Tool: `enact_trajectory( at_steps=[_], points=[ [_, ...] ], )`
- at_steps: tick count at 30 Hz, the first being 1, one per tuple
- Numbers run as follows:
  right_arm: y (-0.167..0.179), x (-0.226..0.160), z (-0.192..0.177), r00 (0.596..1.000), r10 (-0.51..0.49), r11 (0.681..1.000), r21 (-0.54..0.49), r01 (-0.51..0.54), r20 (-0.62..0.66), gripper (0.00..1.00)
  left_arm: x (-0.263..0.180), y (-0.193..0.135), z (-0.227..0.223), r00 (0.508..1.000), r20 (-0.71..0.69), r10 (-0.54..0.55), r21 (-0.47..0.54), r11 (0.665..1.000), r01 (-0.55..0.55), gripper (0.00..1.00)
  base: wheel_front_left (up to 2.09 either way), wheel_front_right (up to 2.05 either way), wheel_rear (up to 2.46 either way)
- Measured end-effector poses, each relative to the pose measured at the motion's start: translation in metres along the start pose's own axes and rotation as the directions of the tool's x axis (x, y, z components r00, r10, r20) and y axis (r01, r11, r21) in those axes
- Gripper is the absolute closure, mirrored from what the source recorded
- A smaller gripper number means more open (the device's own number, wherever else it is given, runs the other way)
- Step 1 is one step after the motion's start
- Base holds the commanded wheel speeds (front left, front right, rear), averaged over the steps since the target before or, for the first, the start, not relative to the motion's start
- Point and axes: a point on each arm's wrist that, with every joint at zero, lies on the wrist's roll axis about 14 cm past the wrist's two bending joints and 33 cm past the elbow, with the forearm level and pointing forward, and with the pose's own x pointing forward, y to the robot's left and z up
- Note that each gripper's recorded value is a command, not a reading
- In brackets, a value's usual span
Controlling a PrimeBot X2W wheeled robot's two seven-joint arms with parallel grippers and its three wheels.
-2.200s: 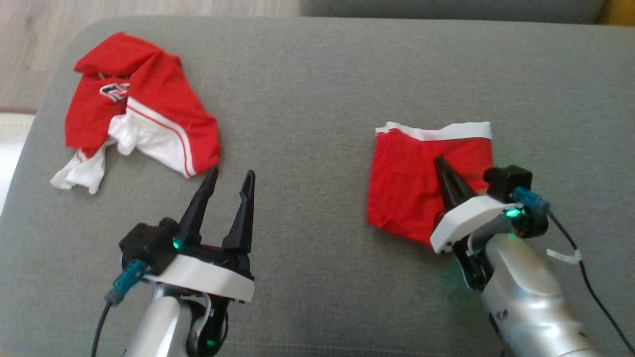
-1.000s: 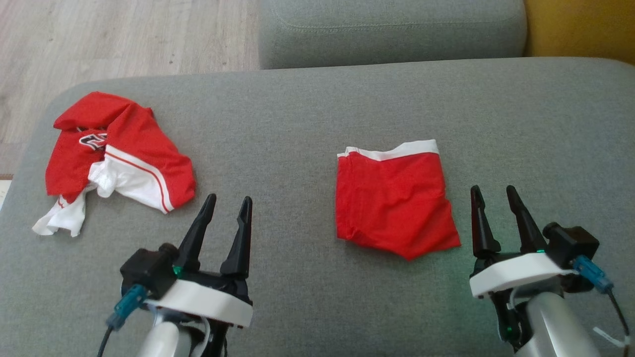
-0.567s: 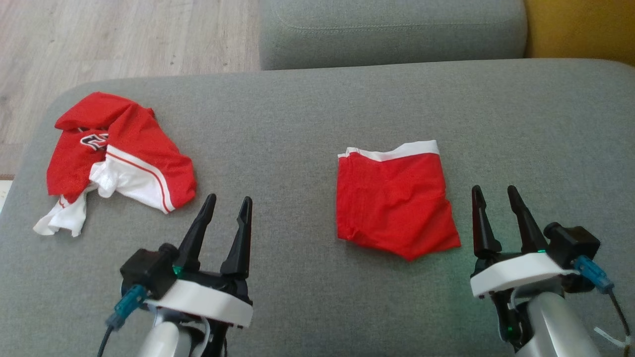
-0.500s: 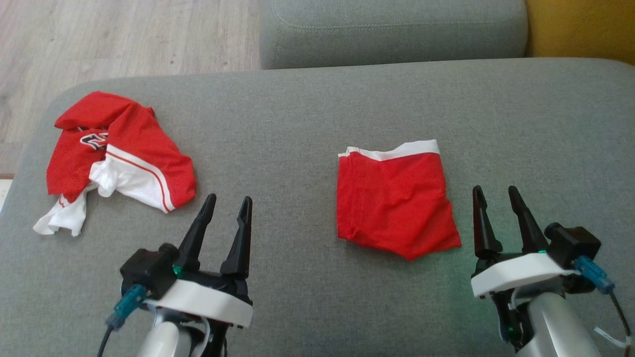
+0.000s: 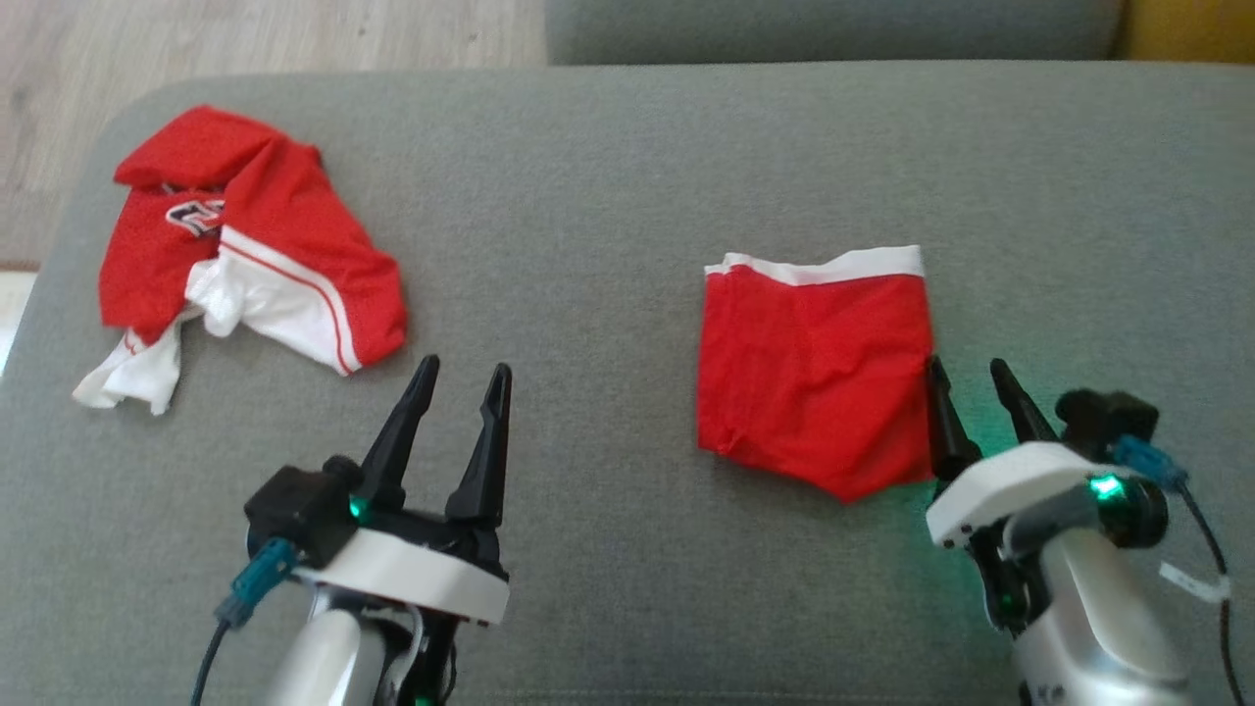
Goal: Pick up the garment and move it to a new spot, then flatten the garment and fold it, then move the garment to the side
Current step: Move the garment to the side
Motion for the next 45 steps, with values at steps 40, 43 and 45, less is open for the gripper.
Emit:
enact_trajectory(
  at_steps=[40,43,45],
  points=[
    [-0.155,0.025,0.023,0.944,-0.238,0.838,-0.539,0.081,-0.229,1.0,0.038,-0.003,-0.03,0.996,-0.065,-0.056,-0.023,0.998,0.054,0.0,0.0,0.0,0.0],
    [-0.187,0.02,0.036,0.925,-0.304,0.791,-0.602,0.111,-0.229,1.0,0.039,0.0,-0.035,0.996,-0.078,-0.047,-0.025,0.999,0.045,0.0,0.0,0.0,0.0],
    [-0.202,0.019,0.042,0.911,-0.338,0.767,-0.63,0.122,-0.234,1.0,0.04,0.003,-0.037,0.996,-0.084,-0.04,-0.025,0.999,0.038,0.0,0.0,0.0,0.0]
  ],
)
